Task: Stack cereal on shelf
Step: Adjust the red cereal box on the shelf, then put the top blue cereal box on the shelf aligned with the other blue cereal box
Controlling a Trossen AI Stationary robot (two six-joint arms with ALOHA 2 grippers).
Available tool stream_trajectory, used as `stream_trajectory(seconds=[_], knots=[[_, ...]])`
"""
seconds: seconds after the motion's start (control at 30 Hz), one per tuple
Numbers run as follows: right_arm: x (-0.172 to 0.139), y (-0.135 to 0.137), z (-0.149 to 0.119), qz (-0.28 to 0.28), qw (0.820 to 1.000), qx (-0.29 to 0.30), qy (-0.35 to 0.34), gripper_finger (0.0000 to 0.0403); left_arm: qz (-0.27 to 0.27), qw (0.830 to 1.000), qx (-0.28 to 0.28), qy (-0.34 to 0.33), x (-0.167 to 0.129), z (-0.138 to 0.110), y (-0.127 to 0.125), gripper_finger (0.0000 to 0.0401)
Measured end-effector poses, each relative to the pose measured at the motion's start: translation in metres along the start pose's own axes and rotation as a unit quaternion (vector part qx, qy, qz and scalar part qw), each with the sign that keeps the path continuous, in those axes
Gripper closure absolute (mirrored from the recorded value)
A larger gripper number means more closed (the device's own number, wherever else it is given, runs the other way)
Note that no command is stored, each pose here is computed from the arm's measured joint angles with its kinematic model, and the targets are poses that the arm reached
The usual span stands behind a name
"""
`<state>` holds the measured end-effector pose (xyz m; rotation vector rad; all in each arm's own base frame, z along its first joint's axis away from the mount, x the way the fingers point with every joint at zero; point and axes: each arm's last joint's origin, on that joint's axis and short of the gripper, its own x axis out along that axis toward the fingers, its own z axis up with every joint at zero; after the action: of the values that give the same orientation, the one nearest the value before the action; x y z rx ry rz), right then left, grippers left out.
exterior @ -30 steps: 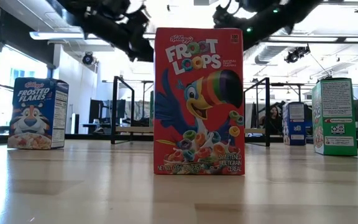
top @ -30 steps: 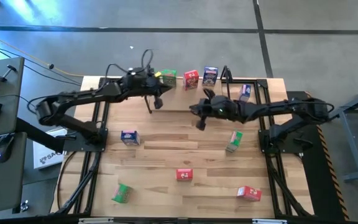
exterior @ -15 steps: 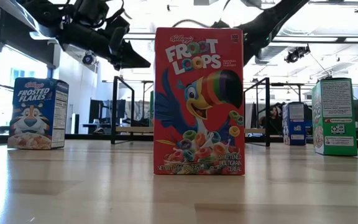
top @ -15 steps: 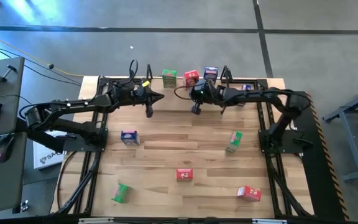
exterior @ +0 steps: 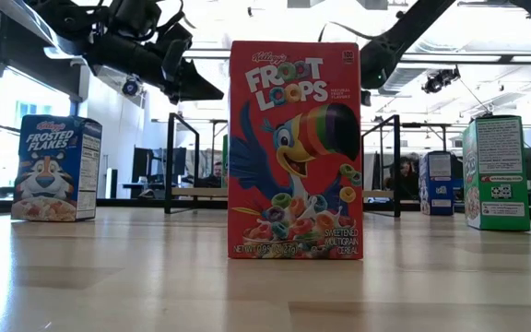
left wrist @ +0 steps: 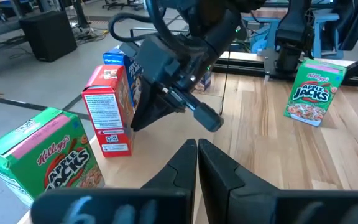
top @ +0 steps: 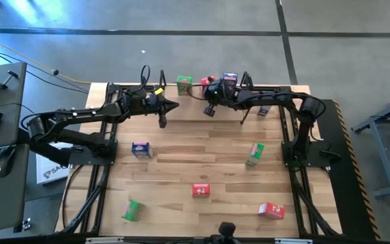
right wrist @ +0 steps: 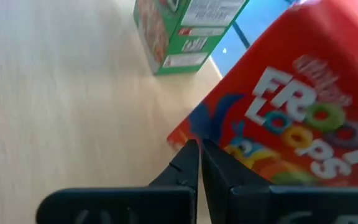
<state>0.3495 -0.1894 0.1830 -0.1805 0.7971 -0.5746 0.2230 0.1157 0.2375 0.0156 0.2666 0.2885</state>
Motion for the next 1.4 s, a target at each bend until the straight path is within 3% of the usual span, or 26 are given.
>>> stream_trajectory(seconds=[0.8, 1.2, 1.4], knots=[[0.001, -0.006, 0.008, 0.014, 0.993, 0.11, -0.05, 0.0398, 0.003, 1.0, -0.001, 0.001, 0.0, 0.0, 0.0, 0.0393], [-0.003, -0.005, 0.015, 0.017, 0.986, 0.146, -0.077, 0.0312, 0.024, 1.0, -0.001, 0.006, 0.0, -0.001, 0.001, 0.0393], [-0.035, 0.002, 0.03, 0.047, 0.983, 0.15, -0.093, 0.028, 0.024, 1.0, -0.001, 0.007, 0.0, -0.001, 0.001, 0.0393]])
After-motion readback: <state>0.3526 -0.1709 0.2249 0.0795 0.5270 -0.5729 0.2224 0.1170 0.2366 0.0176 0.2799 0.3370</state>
